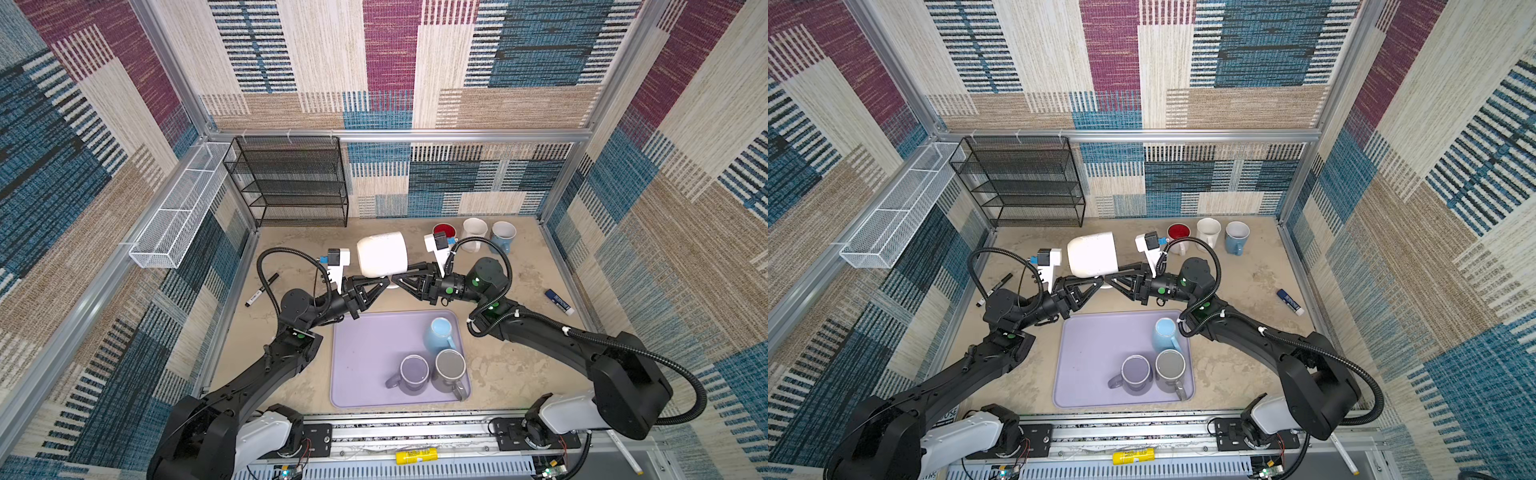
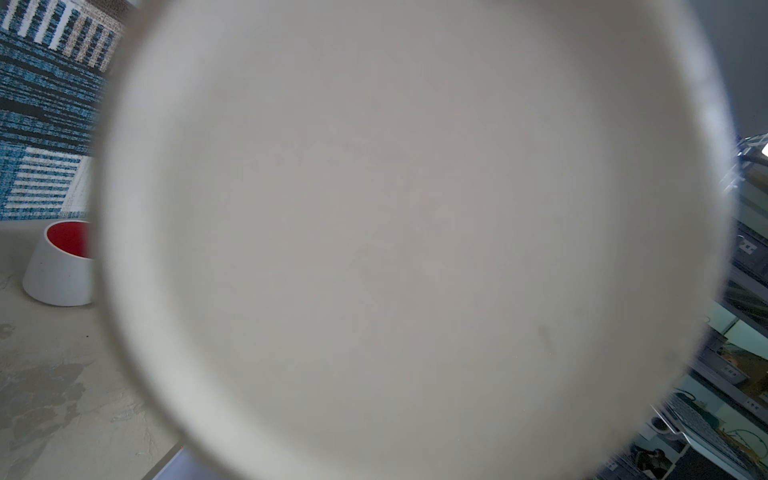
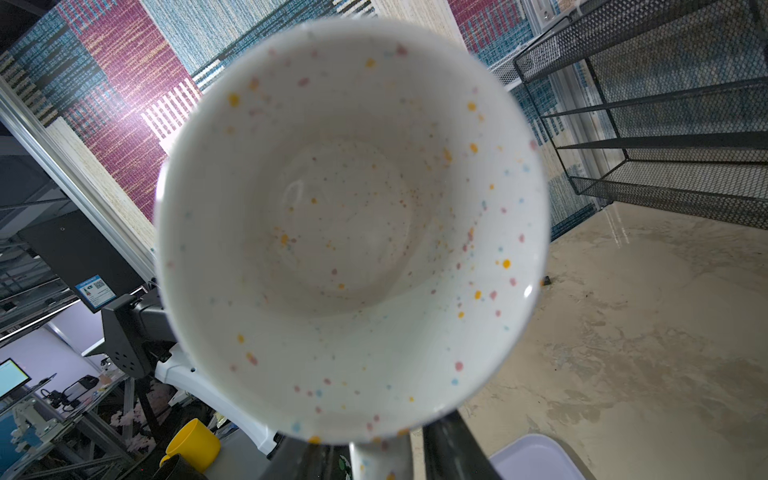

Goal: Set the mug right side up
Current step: 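Close the right gripper on the mug's rim while the left gripper holds it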

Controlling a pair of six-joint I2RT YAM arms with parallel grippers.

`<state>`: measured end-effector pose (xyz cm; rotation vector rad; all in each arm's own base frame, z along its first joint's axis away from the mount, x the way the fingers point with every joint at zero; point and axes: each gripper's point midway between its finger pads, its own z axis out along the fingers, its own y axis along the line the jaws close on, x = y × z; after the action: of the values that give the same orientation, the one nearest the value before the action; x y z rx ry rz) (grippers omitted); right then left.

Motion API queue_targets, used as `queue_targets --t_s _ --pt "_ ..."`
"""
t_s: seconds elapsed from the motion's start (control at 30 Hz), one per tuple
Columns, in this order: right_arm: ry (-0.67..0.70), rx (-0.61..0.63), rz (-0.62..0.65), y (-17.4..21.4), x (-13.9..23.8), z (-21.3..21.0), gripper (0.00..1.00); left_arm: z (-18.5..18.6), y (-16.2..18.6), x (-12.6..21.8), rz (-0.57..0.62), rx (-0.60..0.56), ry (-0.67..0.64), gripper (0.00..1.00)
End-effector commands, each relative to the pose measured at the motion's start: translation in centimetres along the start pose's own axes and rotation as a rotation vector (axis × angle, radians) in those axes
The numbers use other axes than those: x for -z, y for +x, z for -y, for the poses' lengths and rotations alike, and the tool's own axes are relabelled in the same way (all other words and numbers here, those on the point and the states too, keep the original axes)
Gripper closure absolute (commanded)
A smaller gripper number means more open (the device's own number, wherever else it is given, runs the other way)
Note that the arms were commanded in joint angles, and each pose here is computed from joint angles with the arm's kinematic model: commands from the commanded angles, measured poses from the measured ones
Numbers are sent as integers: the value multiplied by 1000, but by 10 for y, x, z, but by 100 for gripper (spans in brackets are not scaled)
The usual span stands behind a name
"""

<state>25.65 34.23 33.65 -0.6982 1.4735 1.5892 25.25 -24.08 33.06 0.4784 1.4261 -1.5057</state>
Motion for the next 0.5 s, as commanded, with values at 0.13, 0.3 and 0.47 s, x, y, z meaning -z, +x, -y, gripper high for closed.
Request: queue_targets --t_s 0.13,0.3,0.47 --pt "-45 26 25 -9 -3 -12 69 20 -11 2 43 -91 73 100" --pt "-54 23 26 -9 -4 -13 72 21 -11 2 43 -94 79 100" --pt "-64 25 29 -10 -4 -16 76 21 -11 2 41 -91 78 100"
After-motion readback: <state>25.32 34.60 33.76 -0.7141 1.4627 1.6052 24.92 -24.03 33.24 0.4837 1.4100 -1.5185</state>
